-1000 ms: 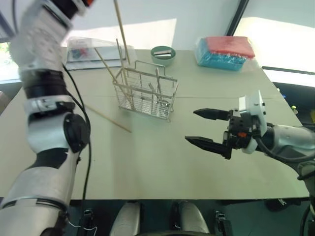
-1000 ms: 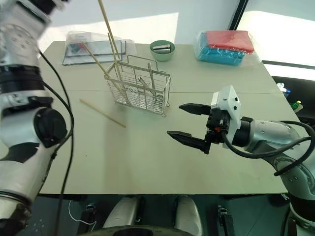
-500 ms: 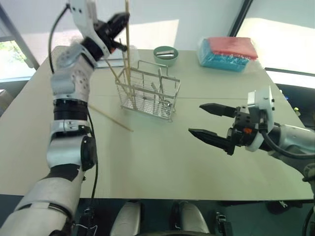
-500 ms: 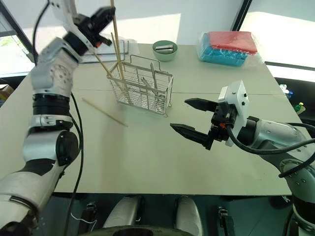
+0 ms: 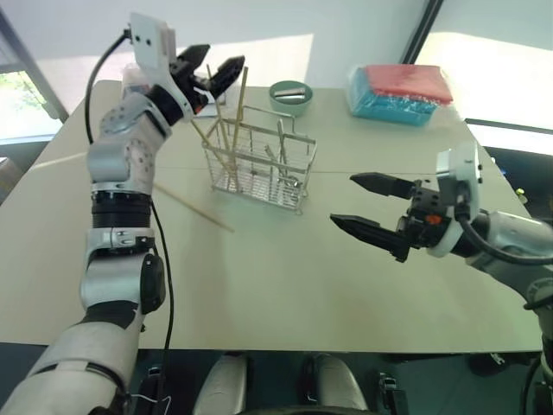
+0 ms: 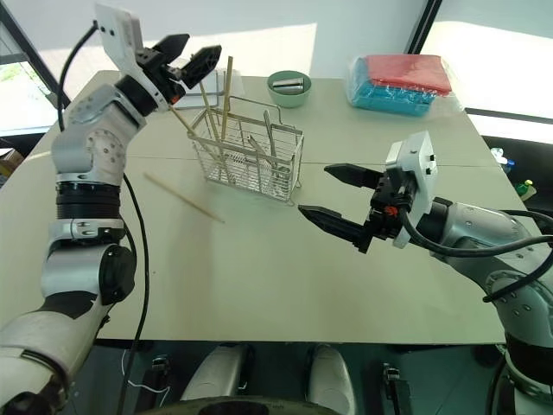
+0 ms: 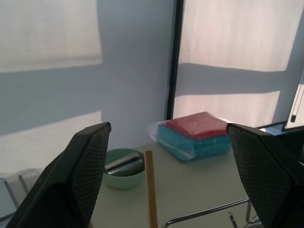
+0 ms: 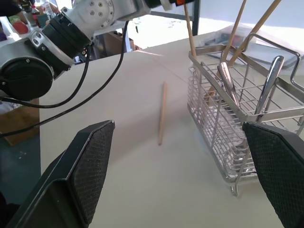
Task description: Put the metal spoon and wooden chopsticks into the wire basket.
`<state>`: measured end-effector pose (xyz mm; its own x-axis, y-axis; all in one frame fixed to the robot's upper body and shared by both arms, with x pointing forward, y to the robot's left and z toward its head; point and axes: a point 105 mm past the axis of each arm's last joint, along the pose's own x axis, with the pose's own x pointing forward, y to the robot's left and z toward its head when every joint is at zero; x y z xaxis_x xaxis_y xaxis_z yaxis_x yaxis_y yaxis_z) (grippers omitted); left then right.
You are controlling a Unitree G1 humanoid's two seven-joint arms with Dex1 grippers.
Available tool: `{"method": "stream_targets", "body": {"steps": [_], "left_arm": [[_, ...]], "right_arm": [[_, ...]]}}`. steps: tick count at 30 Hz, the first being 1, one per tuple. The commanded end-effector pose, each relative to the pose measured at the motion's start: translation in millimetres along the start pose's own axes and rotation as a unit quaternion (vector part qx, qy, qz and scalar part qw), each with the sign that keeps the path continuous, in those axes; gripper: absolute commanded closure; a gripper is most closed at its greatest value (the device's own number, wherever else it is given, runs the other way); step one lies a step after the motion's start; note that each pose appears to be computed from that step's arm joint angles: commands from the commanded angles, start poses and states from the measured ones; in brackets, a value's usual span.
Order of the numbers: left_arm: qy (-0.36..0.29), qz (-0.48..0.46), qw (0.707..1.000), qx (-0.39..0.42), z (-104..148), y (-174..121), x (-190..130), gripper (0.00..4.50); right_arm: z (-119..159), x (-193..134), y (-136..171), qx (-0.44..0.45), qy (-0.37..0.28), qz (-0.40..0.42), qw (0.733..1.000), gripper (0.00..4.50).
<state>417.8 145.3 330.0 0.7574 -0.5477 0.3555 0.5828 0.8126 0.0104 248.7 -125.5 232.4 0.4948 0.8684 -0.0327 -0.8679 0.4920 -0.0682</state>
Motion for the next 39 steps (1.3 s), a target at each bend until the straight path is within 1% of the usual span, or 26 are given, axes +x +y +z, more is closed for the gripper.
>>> {"method": "stream_targets", "body": {"steps": [1, 3, 4, 5, 6, 7, 8, 9, 10, 12, 13, 15, 18, 19, 22, 25, 28, 31, 37, 39], "left_arm": [[-0.081, 0.011, 0.997, 0.002, 67.2, -2.2, -2.3, 0.59], [-0.133, 0.043, 0.99, -0.022, 107.3, 5.8, -6.6, 0.59], [-0.159, 0.083, 0.983, -0.034, 126.7, 16.4, -10.6, 0.59], [-0.174, 0.111, 0.978, -0.044, 138.1, 23.6, -13.7, 0.59], [-0.179, 0.144, 0.972, -0.054, 143.1, 32.5, -16.1, 0.59], [-0.176, 0.195, 0.963, -0.063, 142.6, 46.1, -19.5, 0.59], [-0.151, 0.283, 0.945, -0.063, 130.9, 68.7, -26.6, 0.59], [-0.123, 0.365, 0.921, -0.064, 115.4, 88.8, -36.7, 0.59], [-0.103, 0.416, 0.901, -0.063, 105.1, 100.3, -44.6, 0.59], [-0.047, 0.496, 0.864, -0.075, 72.2, 117.3, -60.7, 0.59], [-0.016, 0.523, 0.848, -0.082, 54.4, 122.3, -67.0, 0.59], [0.032, 0.557, 0.825, -0.091, 29.4, 126.7, -75.8, 0.59], [0.104, 0.61, 0.779, -0.102, -11.8, 130.2, -94.0, 0.59], [0.115, 0.619, 0.77, -0.107, -19.1, 130.1, -97.5, 0.59], [0.181, 0.635, 0.739, -0.134, -62.9, 123.6, -104.9, 0.59], [0.226, 0.639, 0.718, -0.158, -94.5, 114.9, -107.8, 0.59], [0.263, 0.631, 0.708, -0.176, -117.4, 105.5, -106.4, 0.59], [0.296, 0.622, 0.7, -0.186, -138.4, 96.9, -106.5, 0.59], [0.321, 0.619, 0.688, -0.201, -159.1, 90.0, -106.8, 0.59], [0.331, 0.624, 0.678, -0.204, -166.8, 88.2, -109.8, 0.59]], "right_arm": [[8.5, 2.3, 0.5, -0.02, -0.017, 0.006, 1.0, 0.02], [7.6, 4.3, -0.5, -0.018, -0.017, 0.01, 1.0, 0.02], [6.9, 5.3, -0.7, -0.018, -0.017, 0.012, 1.0, 0.02], [6.5, 5.9, -0.9, -0.018, -0.017, 0.014, 1.0, 0.02], [6.2, 6.4, -1.1, -0.018, -0.017, 0.015, 1.0, 0.02], [5.9, 6.9, -1.5, -0.018, -0.017, 0.015, 1.0, 0.02], [5.6, 7.4, -1.9, -0.015, -0.018, 0.017, 1.0, 0.02], [4.7, 8.0, -2.3, -0.013, -0.019, 0.019, 1.0, 0.02], [4.2, 8.5, -2.5, -0.012, -0.019, 0.02, 1.0, 0.02], [2.1, 10.5, -2.7, -0.012, -0.016, 0.024, 1.0, 0.02], [1.8, 11.4, -2.7, -0.011, -0.015, 0.026, 0.999, 0.02], [1.8, 12.4, -2.9, -0.012, -0.016, 0.028, 0.999, 0.02], [3.0, 13.7, -4.5, -0.012, -0.019, 0.024, 0.999, 0.02], [3.1, 13.8, -4.4, -0.012, -0.02, 0.024, 0.999, 0.02], [0.8, 14.0, 1.5, -0.009, -0.018, 0.036, 0.999, 0.02], [-5.2, 14.1, 5.3, -0.008, -0.008, 0.04, 0.999, 0.02], [-12.6, 11.1, 12.6, -0.013, 0.01, 0.054, 0.998, 0.02], [-14.0, 7.5, 15.1, -0.015, 0.014, 0.055, 0.998, 0.02], [-12.7, 4.2, 15.9, -0.015, 0.01, 0.043, 0.999, 0.02], [-13.8, 3.0, 16.9, -0.015, 0.011, 0.039, 0.999, 0.02]]}}
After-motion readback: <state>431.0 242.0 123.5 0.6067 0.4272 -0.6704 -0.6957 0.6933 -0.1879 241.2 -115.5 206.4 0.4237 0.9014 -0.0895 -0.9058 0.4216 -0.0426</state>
